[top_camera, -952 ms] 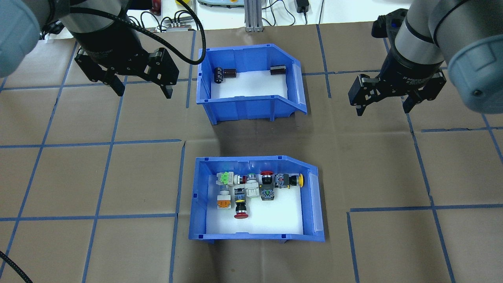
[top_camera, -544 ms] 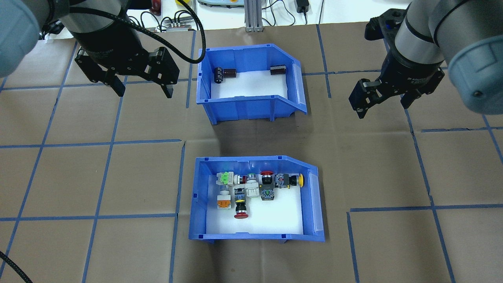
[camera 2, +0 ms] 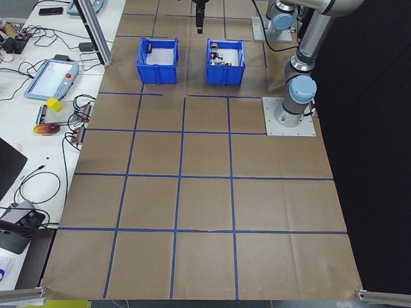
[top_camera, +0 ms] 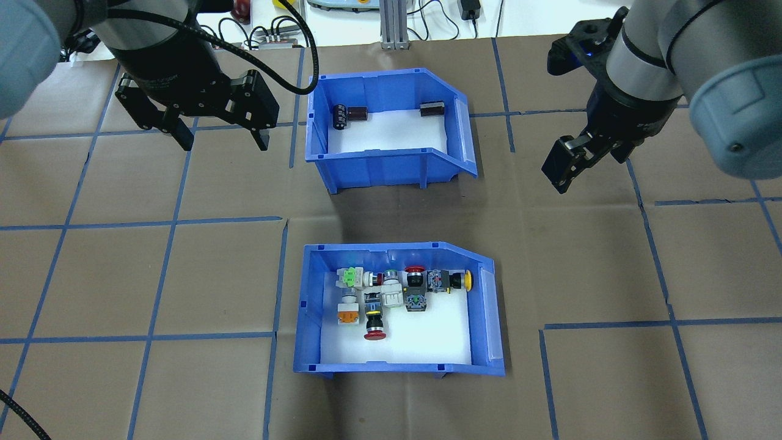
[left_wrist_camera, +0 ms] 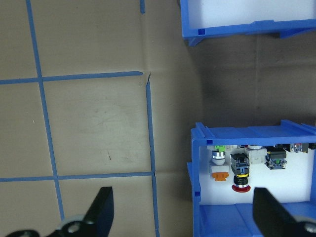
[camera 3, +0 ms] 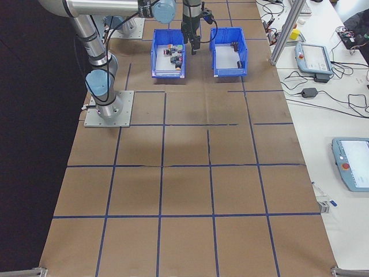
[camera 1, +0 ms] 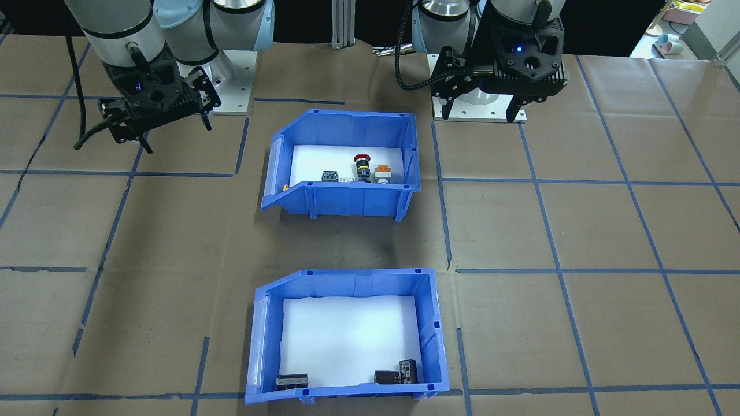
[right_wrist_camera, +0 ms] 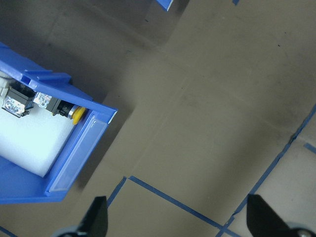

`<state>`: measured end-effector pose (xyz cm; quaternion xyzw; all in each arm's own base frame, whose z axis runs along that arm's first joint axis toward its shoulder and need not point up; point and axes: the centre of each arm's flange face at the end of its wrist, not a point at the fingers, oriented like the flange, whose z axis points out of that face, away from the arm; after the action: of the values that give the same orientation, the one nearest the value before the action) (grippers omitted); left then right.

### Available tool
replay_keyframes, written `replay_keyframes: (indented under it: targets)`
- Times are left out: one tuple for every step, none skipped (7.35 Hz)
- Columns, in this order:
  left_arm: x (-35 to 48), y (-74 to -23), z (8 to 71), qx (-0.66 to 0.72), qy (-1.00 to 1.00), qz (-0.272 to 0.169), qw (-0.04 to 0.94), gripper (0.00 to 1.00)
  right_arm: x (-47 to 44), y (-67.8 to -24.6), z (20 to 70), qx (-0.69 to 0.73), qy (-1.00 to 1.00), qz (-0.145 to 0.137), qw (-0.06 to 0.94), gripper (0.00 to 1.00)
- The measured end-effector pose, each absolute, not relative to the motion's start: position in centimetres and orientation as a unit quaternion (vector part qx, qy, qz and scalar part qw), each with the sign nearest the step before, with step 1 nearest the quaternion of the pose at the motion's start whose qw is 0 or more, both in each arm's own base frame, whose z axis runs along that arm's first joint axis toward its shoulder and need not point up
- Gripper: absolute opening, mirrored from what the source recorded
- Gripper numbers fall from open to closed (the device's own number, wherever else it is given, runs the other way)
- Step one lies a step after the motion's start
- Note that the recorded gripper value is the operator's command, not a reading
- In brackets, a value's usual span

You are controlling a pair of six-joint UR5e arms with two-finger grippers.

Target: Place button box in front

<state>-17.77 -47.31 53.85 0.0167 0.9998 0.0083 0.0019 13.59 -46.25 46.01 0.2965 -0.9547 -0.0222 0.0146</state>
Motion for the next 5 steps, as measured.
replay_keyframes:
  targets:
    - [-17.2,-47.3,53.5,-0.003,1.0,0.013,0.003,0.99,13.8,-47.2,45.2,0.349,-0.937,-0.028,0.012,1.0]
    - [-16.7,-46.6,53.3,-0.04,0.999,0.017,0.004,0.99,14.0,-48.1,44.6,0.397,-0.917,-0.029,0.011,1.0]
    - [-16.4,-45.0,53.2,-0.083,0.996,0.023,0.007,0.99,14.2,-49.5,44.2,0.447,-0.894,-0.026,0.01,1.0]
    - [-16.2,-43.2,52.4,-0.117,0.992,0.038,0.009,0.99,14.7,-51.4,43.9,0.493,-0.87,-0.024,0.01,1.0]
    - [-16.2,-41.5,51.5,-0.139,0.989,0.048,0.009,0.99,16.0,-53.4,43.7,0.529,-0.848,-0.022,0.01,1.0]
